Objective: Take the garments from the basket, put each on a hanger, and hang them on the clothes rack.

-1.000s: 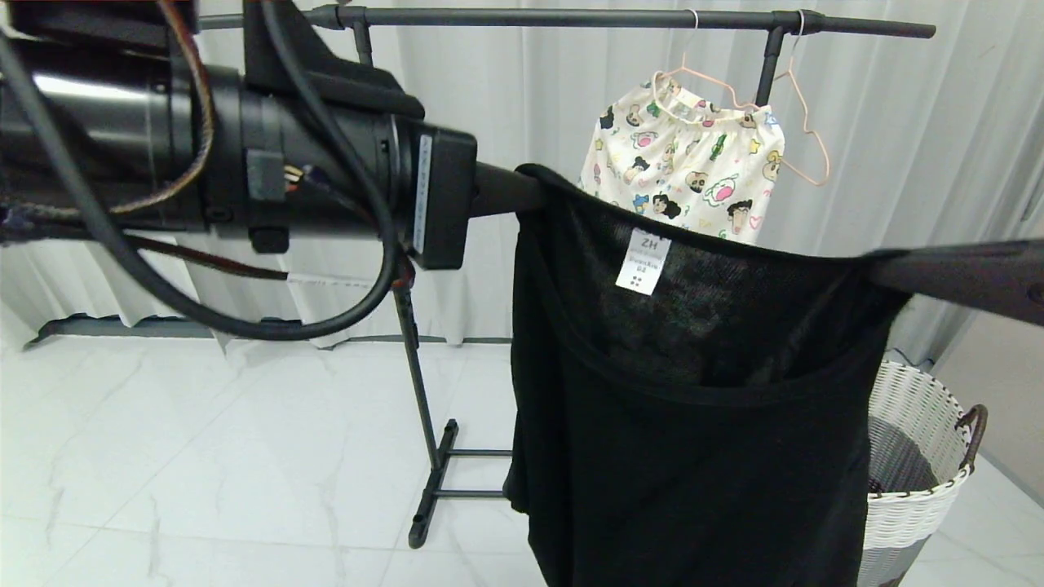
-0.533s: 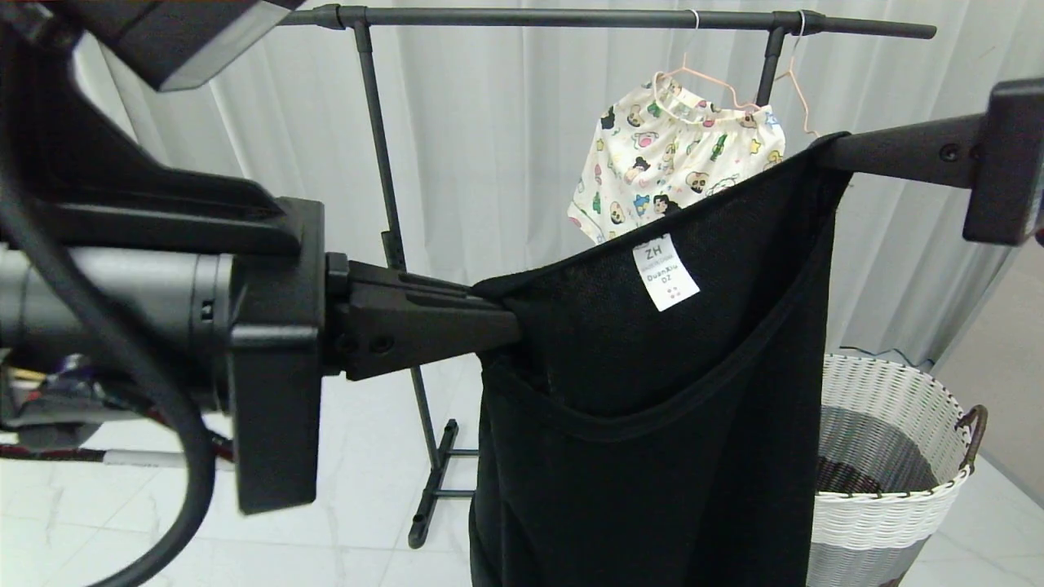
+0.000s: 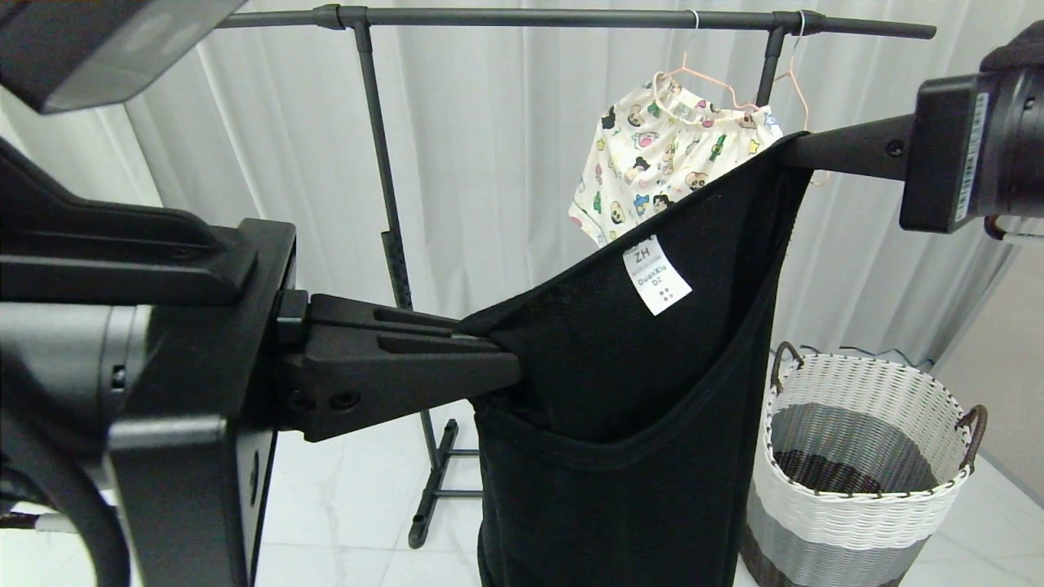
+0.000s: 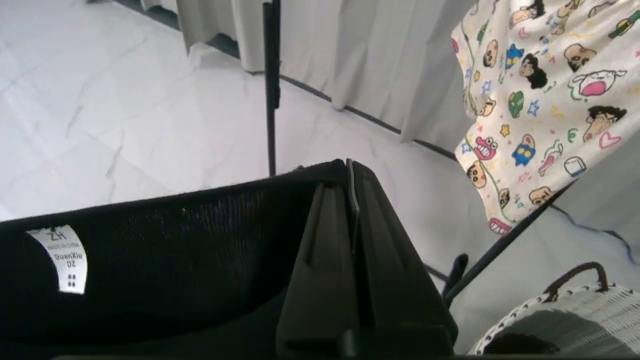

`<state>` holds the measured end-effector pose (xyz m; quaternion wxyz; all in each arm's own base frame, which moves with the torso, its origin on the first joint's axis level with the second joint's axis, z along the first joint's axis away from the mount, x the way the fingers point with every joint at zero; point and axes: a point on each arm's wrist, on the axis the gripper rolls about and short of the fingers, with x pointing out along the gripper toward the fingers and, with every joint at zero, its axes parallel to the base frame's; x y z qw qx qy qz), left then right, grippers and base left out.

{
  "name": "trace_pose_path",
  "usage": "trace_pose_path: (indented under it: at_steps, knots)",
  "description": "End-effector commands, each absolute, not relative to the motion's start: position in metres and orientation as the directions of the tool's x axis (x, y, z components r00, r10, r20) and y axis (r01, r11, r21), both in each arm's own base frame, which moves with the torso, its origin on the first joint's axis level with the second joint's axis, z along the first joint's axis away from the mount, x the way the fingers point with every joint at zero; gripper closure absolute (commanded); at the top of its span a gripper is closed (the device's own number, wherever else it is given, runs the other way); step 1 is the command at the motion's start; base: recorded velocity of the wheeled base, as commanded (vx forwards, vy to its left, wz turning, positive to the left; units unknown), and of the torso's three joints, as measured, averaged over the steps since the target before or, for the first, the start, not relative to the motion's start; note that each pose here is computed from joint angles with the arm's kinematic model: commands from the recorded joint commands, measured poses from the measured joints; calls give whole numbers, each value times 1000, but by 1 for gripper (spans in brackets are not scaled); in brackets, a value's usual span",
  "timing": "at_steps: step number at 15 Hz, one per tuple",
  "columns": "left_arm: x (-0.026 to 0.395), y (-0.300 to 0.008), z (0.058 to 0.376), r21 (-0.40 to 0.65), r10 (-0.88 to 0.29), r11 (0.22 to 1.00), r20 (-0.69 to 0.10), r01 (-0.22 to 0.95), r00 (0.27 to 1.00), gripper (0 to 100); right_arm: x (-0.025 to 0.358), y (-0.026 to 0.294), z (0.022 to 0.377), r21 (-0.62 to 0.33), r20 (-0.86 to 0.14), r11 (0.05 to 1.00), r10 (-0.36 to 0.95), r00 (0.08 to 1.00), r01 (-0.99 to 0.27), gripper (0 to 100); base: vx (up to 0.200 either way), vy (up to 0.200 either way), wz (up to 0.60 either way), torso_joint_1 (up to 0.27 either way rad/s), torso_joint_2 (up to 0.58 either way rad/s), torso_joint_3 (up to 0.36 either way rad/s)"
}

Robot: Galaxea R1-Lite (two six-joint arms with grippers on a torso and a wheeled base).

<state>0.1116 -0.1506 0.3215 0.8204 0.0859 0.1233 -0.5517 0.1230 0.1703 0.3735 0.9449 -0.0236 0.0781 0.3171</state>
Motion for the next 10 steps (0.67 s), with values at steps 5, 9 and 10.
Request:
trace_pose_path:
  at_steps: [5, 9, 10]
  knots:
    - [148, -150, 325, 113, -770, 554, -307, 825, 560, 100, 105, 143, 364, -27, -248, 799, 577, 778, -601, 100, 0, 0, 0, 0, 0, 0]
    - [157, -155, 319, 128, -737, 582, -334, 803, 588, 100, 103, 142, 344, -59, -324, 795, 557, 765, -604, 0, 0, 0, 0, 0, 0, 0]
    - [159, -157, 318, 130, -732, 585, -340, 801, 590, 100, 101, 140, 345, -58, -321, 793, 560, 764, -606, 0, 0, 0, 0, 0, 0, 0]
